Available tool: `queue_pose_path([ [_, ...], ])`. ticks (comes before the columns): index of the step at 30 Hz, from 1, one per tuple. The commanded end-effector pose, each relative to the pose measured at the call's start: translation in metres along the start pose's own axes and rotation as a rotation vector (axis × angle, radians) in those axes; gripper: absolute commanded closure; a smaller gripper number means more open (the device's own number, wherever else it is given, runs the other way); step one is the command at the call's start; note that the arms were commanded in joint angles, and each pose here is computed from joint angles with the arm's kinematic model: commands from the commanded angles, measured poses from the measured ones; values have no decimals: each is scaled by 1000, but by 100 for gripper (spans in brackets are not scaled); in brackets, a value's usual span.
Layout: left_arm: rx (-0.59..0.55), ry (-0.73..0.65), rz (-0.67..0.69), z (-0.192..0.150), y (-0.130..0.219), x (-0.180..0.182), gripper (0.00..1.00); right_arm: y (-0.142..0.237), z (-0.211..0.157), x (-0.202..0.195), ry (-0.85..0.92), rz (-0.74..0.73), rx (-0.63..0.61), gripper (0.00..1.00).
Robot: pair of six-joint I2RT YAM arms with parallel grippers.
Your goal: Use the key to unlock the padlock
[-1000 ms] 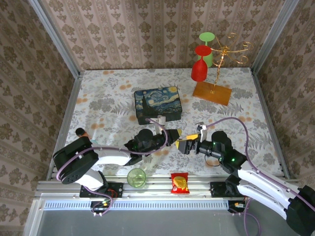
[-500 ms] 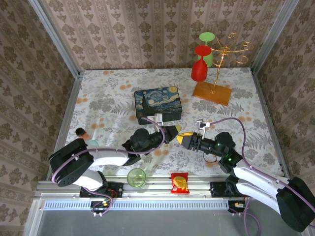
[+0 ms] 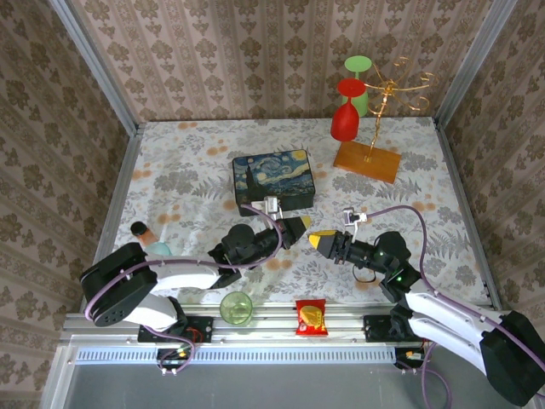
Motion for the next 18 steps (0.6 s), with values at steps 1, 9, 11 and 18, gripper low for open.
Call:
queue_pose_path([
  [1,-24,-8,-40,1,2,-7,100,4,3,5,16,33,-35,76],
  [9,-19,1,-53,-1,0,-8,100,4,3,3,16,23,-42,72],
  [11,-15,1,-51,-1,-1,-8,100,3,4,4,19,31,-47,73],
  [18,-4,7,-59,-5,-5,-7,100,-1,6,5,14,57,-50,81],
])
Point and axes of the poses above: each hand's point on the last joint's axis, 136 mm out from that joint toward the fingers, its own y axis back along the fingers, its own x axis along the line the jaws close on, z = x × y, the point moved 10 cm from there along y, back along the fingers, and after that the axes turned 10 degrees about y, right-handed, at the moved point
